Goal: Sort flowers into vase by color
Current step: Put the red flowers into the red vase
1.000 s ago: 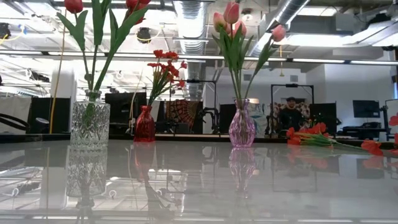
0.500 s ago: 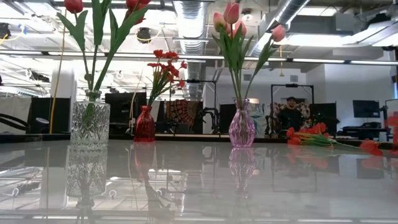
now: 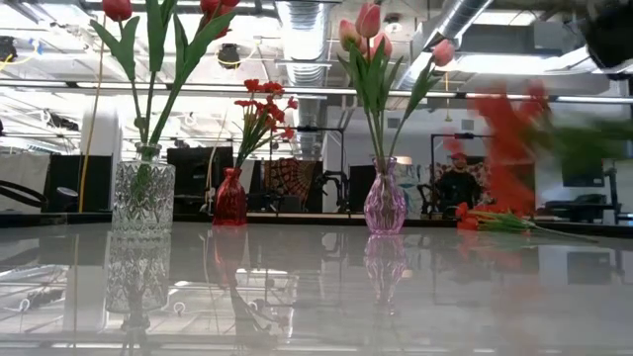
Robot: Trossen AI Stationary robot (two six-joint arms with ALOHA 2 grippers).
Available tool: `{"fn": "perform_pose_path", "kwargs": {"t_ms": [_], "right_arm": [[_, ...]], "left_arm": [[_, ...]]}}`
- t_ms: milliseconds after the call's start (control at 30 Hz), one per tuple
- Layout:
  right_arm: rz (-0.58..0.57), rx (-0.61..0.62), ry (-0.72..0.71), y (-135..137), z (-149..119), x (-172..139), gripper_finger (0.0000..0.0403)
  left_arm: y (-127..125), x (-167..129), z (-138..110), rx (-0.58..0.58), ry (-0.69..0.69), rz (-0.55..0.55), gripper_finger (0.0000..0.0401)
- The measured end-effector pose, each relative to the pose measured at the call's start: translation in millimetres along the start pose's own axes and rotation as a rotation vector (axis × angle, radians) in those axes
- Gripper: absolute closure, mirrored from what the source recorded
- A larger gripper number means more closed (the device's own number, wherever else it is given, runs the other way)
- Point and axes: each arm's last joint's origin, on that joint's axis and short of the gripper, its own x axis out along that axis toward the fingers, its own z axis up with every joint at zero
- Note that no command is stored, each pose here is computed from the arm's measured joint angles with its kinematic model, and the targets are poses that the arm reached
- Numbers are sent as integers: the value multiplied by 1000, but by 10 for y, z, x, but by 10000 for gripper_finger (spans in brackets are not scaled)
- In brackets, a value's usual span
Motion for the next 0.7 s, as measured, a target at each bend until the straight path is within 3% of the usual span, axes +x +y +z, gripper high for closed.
{"fn": "perform_pose_path", "kwargs": {"t_ms": [267,400,533,700], "right_arm": [[557,-416,-463,474,121,-523,369],[725,-592,-711,697,166,-746,369],[759,-713,-925,846,283,-850,368],[657,-789,-1158,964,611,-859,365]], "left_arm": [[-2,0,-11,18,12,-2,217],[-1,0,-10,20,10,-2,217],[-3,0,-9,17,9,-8,217],[-21,4,-8,14,1,-72,217]]}}
